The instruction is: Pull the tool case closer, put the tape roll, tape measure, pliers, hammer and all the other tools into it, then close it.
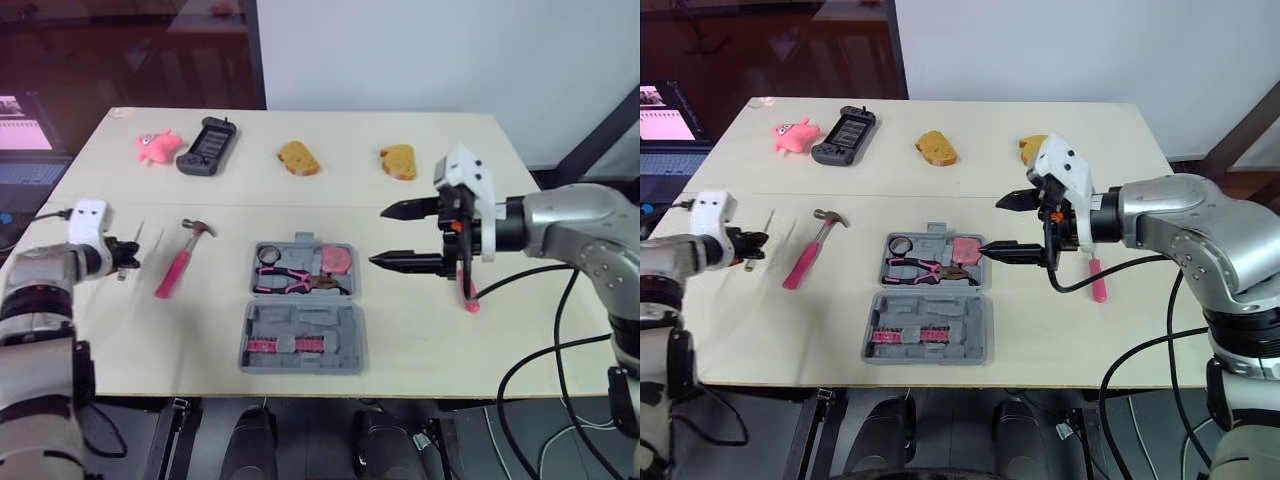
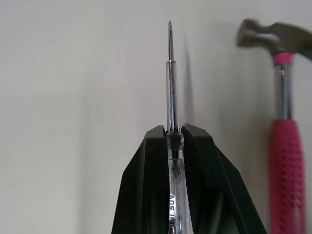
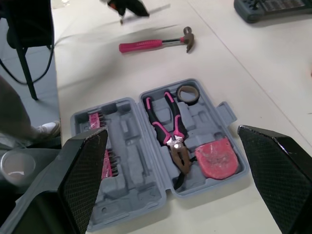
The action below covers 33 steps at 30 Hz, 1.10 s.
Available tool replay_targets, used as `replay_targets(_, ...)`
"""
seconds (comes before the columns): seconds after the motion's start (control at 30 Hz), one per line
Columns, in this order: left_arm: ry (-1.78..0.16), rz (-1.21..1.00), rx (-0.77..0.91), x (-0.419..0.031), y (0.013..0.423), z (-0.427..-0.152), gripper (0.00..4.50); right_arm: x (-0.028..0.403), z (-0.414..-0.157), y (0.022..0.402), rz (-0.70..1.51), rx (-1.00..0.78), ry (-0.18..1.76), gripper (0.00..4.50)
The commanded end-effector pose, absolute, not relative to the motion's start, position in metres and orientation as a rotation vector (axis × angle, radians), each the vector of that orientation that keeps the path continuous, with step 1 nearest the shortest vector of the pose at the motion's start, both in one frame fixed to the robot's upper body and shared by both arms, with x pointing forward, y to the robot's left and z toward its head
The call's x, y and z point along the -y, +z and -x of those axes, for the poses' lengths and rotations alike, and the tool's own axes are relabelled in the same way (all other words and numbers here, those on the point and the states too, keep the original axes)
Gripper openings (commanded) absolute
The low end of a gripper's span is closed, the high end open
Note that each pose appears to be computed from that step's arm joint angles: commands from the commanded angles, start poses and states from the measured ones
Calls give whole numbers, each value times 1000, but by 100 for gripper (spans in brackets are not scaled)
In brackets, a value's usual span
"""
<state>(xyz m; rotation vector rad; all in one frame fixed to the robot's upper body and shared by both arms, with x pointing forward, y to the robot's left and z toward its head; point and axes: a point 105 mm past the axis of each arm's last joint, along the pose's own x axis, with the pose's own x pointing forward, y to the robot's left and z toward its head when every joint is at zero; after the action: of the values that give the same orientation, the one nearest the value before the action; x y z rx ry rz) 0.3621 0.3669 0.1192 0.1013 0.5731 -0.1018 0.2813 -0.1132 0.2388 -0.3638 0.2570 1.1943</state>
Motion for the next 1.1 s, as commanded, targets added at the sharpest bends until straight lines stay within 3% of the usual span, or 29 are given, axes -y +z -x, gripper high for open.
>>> replay_targets(0.03, -237, -120, -590, -341, 135, -341, 1, 109, -278, 245, 377, -225, 1222, 450)
replay_targets(0.27, -408, -131, -667, -282, 114, -296, 1, 105, -282, 241, 388, -229, 1240, 450)
replay_targets(0.73, -265, -86, -700, -253, 55, -289, 1, 103, -279, 241, 396, -223, 1241, 450)
replay_targets(0.77, -260, -85, -700, -253, 54, -289, 101, 104, -279, 241, 398, -224, 1239, 450)
replay_targets(0.83, -258, -83, -696, -253, 55, -289, 181, 104, -278, 241, 399, -224, 1238, 450)
replay_targets(1.0, -254, -101, -690, -248, 68, -291, 441, 105, -278, 241, 401, -230, 1238, 450)
replay_targets(1.1, -215, -102, -683, -243, 82, -291, 447, 106, -277, 242, 402, -237, 1244, 450)
